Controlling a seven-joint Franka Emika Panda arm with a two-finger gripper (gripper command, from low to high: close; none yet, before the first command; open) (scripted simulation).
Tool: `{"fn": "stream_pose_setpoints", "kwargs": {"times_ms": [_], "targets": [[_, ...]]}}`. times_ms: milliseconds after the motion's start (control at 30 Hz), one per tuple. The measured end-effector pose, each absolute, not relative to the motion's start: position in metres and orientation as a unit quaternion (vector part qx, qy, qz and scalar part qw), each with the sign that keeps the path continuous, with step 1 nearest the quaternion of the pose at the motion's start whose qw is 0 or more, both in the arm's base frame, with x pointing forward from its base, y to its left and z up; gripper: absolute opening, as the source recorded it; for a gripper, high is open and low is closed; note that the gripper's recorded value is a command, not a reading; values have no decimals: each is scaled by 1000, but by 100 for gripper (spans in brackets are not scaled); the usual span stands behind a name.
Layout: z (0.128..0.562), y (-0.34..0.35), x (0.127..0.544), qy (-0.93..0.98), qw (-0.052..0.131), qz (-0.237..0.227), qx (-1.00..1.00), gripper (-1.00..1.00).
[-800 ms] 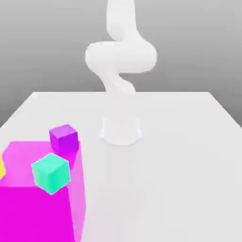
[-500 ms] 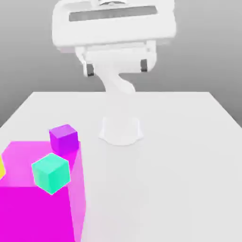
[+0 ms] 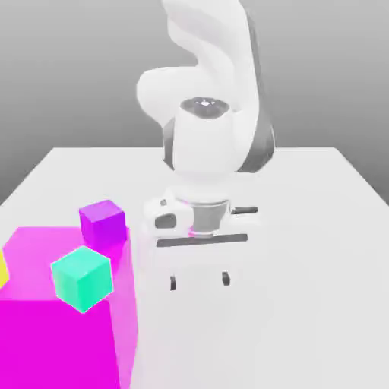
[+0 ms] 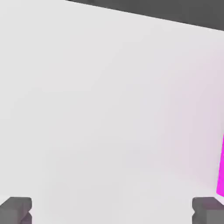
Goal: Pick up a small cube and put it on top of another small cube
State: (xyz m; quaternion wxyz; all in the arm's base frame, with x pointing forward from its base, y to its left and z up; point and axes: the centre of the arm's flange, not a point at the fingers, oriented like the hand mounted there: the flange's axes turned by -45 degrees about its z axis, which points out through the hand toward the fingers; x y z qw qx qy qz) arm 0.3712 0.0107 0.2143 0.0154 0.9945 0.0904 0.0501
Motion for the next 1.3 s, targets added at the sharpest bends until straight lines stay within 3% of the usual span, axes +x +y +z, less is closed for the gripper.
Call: {"fn": "stream_pose_setpoints", "kwargs": {"times_ms": [100, 267, 500, 633, 900, 1167, 1300], "targets": [[205, 4, 362, 57, 18, 37, 998, 0], [177, -73, 326, -179, 17, -8, 984, 0], [162, -150, 285, -491, -17, -49, 869, 0], [166, -178, 263, -605, -37, -47, 794, 0], [179, -191, 261, -647, -28, -32, 761, 0], [196, -205, 256, -684, -5, -6, 729, 0], [179, -208, 258, -688, -1, 0, 726, 0]]}}
